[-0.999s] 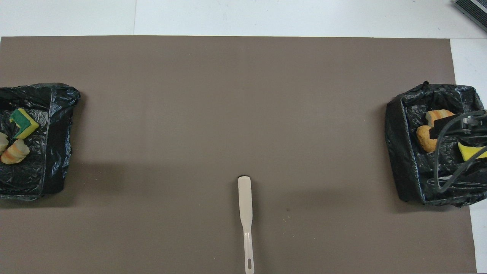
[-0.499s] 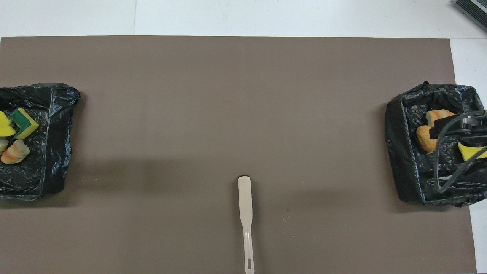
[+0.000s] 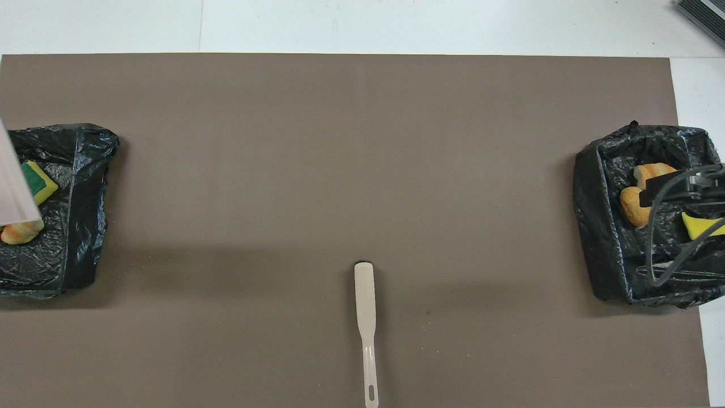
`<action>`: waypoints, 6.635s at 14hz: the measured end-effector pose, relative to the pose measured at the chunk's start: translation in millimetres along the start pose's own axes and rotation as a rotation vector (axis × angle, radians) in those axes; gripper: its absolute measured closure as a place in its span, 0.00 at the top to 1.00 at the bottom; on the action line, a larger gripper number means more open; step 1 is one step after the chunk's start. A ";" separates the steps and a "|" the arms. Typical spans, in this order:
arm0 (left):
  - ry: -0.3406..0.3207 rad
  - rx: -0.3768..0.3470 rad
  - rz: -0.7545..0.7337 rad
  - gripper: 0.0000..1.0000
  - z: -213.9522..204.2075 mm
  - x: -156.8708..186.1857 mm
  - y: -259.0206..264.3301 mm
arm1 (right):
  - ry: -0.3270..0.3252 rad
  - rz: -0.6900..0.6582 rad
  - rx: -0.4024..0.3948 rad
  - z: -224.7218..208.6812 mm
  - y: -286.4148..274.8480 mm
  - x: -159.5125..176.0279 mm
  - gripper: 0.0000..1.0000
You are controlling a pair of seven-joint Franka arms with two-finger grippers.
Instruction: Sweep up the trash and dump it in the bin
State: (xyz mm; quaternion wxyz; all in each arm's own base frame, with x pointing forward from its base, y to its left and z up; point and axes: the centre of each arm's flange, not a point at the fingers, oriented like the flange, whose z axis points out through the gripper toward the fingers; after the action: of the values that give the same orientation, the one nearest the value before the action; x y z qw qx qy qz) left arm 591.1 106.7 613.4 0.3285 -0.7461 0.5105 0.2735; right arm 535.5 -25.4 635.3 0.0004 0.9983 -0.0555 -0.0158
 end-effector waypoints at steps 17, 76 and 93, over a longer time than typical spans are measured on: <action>0.740 -0.515 -0.727 0.31 -223.2 314.6 152.2 | 0.000 0.000 0.000 0.0 0.0 0.0 1.00; 0.596 -0.710 -1.154 1.00 -130.4 68.4 92.8 | 0.000 0.000 0.000 0.0 0.0 0.0 1.00; 0.663 -0.700 -1.137 1.00 -149.1 30.4 104.8 | 0.000 0.000 0.000 0.0 0.0 0.0 1.00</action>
State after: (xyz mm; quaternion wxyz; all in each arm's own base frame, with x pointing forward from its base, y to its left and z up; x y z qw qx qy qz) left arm 513.3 -53.2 663.3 -0.0088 -0.9995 0.0011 -0.0315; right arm 535.5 -25.4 635.3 0.0004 0.9983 -0.0554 -0.0159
